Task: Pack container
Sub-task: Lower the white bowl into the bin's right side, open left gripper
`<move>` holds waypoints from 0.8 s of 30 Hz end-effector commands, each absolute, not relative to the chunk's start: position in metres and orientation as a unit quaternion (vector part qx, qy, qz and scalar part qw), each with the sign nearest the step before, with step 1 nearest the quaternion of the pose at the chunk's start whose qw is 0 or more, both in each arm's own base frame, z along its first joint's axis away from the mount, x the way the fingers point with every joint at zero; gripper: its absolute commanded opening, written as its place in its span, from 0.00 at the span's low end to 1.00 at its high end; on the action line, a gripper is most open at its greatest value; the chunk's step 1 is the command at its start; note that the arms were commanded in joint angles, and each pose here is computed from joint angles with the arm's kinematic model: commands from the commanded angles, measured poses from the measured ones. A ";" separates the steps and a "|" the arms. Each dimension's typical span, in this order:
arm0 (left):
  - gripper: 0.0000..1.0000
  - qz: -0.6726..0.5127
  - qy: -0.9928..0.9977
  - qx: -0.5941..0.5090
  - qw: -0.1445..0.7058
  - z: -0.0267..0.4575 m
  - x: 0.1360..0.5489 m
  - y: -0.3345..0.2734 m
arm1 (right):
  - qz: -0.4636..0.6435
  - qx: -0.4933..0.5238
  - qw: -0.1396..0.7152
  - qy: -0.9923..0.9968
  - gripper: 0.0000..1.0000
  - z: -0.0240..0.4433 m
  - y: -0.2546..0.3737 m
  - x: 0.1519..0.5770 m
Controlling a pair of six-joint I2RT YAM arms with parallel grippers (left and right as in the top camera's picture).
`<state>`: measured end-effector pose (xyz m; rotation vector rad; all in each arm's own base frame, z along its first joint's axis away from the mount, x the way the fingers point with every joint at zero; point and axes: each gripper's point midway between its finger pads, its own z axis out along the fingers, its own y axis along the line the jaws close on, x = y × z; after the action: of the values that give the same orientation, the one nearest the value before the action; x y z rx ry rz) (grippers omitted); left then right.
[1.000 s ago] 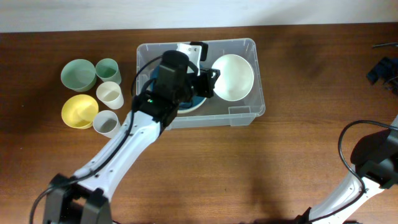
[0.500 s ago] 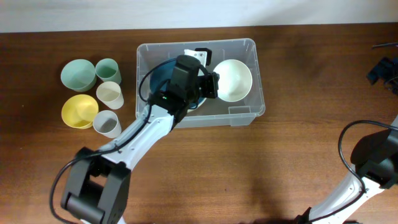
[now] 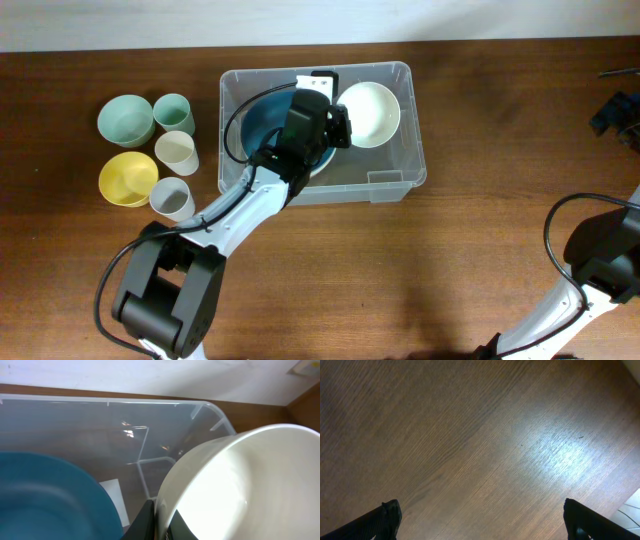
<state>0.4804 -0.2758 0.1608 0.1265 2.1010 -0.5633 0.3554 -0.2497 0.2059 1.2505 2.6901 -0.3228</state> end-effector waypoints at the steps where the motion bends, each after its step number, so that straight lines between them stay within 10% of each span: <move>1: 0.08 -0.213 0.852 0.058 0.476 0.164 0.491 -0.277 | -0.115 0.422 0.081 0.896 0.99 0.208 -0.251 0.355; 24: 0.09 -0.195 0.872 0.059 0.444 0.111 0.505 -0.284 | -0.115 0.422 0.081 0.896 0.99 0.208 -0.251 0.355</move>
<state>0.4984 -0.2824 0.1085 0.1369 2.1801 -0.5028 0.3554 -0.2497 0.2059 1.2505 2.6901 -0.3228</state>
